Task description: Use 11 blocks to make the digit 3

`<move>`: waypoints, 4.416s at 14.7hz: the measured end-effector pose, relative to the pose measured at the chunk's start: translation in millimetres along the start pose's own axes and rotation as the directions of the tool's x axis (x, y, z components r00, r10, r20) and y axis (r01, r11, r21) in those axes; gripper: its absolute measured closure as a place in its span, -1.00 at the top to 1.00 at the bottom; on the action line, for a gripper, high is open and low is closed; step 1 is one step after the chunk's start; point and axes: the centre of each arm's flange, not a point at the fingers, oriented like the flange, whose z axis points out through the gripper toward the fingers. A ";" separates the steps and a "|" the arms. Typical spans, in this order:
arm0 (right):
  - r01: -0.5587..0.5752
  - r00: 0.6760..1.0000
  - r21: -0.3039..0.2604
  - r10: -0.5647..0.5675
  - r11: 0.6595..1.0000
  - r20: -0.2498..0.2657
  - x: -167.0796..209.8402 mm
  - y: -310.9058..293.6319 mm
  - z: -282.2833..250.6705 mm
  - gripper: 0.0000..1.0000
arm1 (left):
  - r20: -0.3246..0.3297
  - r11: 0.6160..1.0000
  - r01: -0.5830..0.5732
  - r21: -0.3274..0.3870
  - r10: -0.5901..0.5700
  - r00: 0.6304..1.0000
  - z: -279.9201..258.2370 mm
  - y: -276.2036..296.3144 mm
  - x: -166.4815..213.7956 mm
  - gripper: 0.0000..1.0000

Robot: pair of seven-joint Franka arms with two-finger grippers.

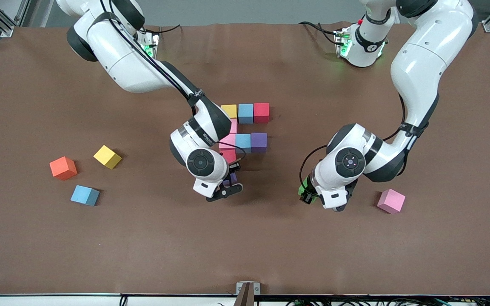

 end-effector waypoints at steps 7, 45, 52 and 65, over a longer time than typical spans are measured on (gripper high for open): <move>0.001 1.000 -0.004 -0.001 1.000 0.018 -2.3 0.3 8.2 0.19 | 0.000 1.000 -0.006 -0.001 0.006 1.000 -0.4 0.5 -1.2 0.21; -0.160 0.987 -0.047 0.160 0.986 -0.008 -6.7 -13.4 17.3 0.19 | 0.064 0.989 0.142 -0.029 -0.140 0.988 33.1 4.8 -14.9 0.21; -0.180 0.984 -0.046 0.180 0.983 -0.010 -7.0 -15.0 17.5 0.19 | 0.064 0.991 0.130 -0.029 -0.128 0.990 33.7 4.7 -16.3 0.21; -0.179 0.984 -0.050 0.179 0.983 -0.010 -10.5 -25.9 19.7 0.49 | 0.063 0.992 0.122 -0.029 -0.120 0.991 33.9 4.6 -16.0 0.21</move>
